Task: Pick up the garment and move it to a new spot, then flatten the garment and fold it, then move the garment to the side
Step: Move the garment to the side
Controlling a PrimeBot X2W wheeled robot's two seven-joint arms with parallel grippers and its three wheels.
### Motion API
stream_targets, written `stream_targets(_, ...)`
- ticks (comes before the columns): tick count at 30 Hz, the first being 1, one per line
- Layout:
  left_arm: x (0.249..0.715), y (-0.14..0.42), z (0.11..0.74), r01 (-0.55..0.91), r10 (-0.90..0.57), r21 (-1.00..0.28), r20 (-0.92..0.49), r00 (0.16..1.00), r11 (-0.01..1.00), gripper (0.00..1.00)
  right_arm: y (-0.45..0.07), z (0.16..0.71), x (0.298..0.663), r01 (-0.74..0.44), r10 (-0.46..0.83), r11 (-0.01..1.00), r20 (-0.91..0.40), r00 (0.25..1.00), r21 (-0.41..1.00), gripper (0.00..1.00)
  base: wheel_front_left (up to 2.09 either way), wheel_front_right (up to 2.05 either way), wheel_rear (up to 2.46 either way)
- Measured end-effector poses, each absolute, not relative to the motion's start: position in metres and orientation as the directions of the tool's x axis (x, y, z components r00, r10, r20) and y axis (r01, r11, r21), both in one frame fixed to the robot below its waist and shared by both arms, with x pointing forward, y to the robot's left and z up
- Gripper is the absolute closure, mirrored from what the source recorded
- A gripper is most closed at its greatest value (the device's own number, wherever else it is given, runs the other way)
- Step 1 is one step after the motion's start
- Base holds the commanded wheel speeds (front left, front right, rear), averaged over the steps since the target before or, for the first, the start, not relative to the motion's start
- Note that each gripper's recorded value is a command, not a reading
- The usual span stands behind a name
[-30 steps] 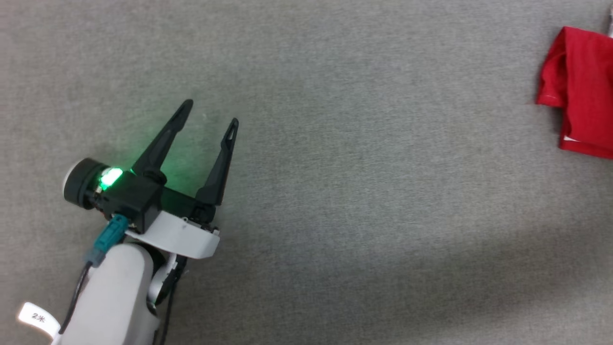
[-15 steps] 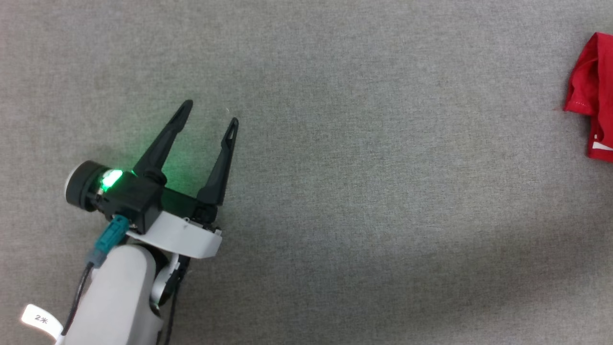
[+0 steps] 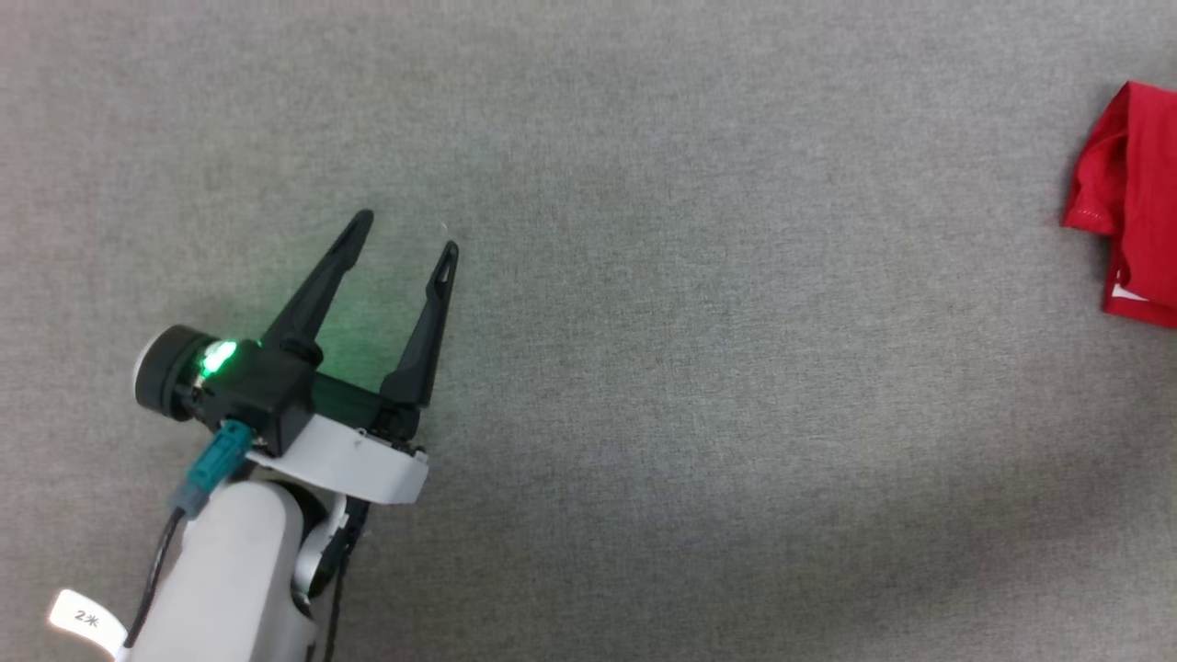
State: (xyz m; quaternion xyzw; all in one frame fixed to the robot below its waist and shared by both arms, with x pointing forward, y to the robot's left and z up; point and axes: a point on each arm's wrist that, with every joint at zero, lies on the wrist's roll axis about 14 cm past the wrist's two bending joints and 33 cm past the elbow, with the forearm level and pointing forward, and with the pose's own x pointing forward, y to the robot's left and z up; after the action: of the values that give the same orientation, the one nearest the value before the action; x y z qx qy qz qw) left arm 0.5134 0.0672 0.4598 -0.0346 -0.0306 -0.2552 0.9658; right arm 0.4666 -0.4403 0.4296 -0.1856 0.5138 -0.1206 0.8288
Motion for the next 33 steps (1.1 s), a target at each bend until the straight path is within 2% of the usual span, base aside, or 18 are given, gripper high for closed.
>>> stream_targets(9,0.504,0.071,0.478,0.483,-0.477,-0.049,0.102,0.873,0.874,0.0,-0.463,0.455,0.452,0.116,-0.449,0.886,-0.771,0.451,-0.449,0.0,0.0,0.0,0.0)
stream_targets(17,0.489,0.077,0.497,0.468,-0.46,-0.039,0.124,0.879,0.883,0.0,-0.463,0.485,0.451,0.197,-0.44,0.895,-0.726,0.528,-0.4,0.0,0.0,0.0,0.0)
stream_targets(21,0.479,0.082,0.508,0.452,-0.443,-0.037,0.139,0.886,0.891,0.0,-0.458,0.508,0.455,0.216,-0.42,0.904,-0.678,0.603,-0.368,0.0,0.0,0.0,0.0)
stream_targets(25,0.465,0.088,0.517,0.437,-0.428,-0.034,0.146,0.892,0.899,0.0,-0.434,0.523,0.463,0.185,-0.352,0.93,-0.62,0.702,-0.318,0.0,0.0,0.0,0.0)
stream_targets(33,0.436,0.104,0.541,0.391,-0.379,-0.029,0.189,0.906,0.92,0.0,-0.385,0.576,0.473,0.109,-0.186,0.972,-0.392,0.901,-0.209,0.0,0.0,0.0,0.0)
